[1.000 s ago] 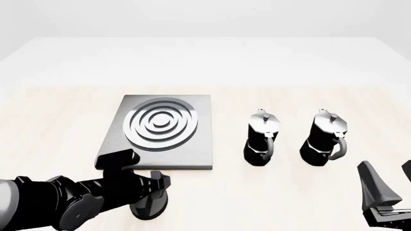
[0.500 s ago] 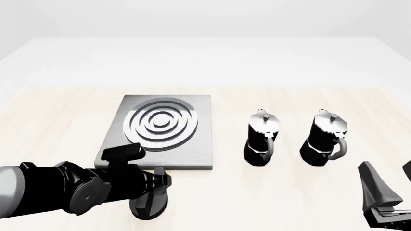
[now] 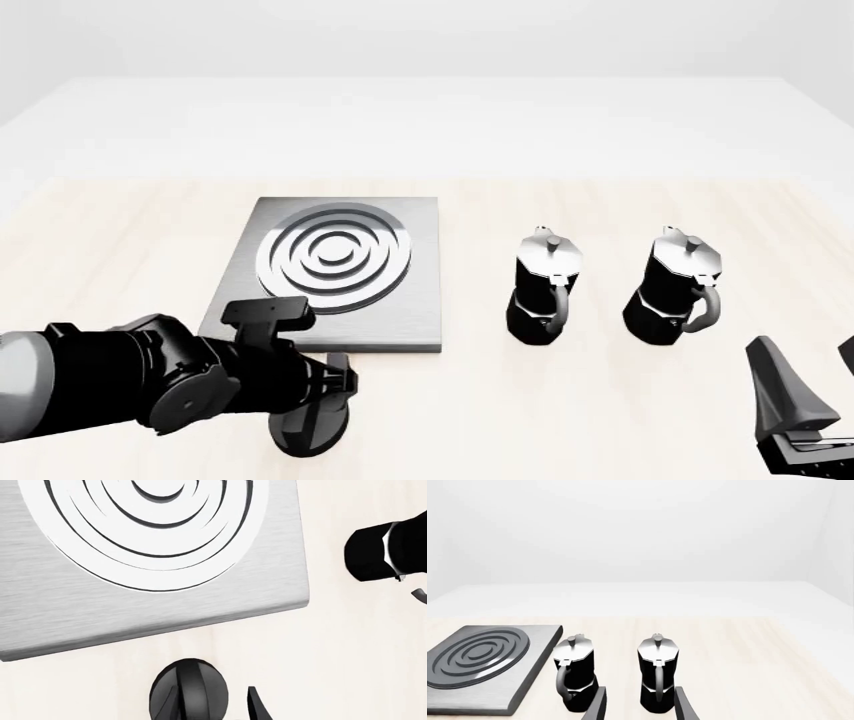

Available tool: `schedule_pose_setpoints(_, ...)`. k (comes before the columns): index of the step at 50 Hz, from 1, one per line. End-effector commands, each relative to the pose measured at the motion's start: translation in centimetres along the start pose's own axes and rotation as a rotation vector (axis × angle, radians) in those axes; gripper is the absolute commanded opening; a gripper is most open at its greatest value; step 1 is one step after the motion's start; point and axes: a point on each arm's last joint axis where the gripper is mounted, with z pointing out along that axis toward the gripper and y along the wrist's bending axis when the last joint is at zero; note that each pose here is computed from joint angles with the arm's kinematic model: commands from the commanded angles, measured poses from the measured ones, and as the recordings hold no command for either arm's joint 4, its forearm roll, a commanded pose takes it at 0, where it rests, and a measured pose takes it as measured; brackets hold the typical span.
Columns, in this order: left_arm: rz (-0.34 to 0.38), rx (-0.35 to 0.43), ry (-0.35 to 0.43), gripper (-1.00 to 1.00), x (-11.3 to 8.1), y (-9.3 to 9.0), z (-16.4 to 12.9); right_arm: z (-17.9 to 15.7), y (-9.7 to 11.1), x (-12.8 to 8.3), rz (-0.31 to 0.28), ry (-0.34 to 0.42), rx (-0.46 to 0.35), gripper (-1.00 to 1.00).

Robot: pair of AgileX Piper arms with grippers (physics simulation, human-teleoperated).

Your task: Turn off the stove.

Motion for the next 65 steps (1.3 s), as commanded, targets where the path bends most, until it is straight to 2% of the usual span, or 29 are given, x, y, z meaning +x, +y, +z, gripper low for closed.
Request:
schedule_pose_setpoints(1, -0.017, 0.286, -0.302, 1.00, -4.7, -5.3, -3.0, 0.0, 0.0, 0.0, 0.001, 0.000, 0.000, 1.00)
schedule_pose_setpoints(15, 0.013, 0.275, -0.378, 1.00, -7.7, -5.4, -6.3, 0.0, 0.0, 0.0, 0.001, -0.001, -0.002, 1.00)
schedule_pose_setpoints(24, 0.021, 0.253, -0.402, 1.00, -8.5, -4.8, -7.5, 0.0, 0.0, 0.0, 0.000, -0.002, -0.003, 1.00)
schedule_pose_setpoints(35, 0.011, 0.226, -0.417, 1.00, -8.4, -3.5, -8.7, -0.1, 0.0, 0.0, -0.001, -0.003, -0.005, 1.00)
schedule_pose_setpoints(45, -0.007, 0.200, -0.450, 1.00, -8.4, -2.1, -11.1, -0.1, 0.0, -0.1, -0.004, -0.005, -0.004, 1.00)
schedule_pose_setpoints(65, -0.082, 0.147, -0.536, 1.00, -6.8, 1.1, -15.9, -0.1, 0.0, -0.1, -0.015, -0.009, -0.004, 1.00)
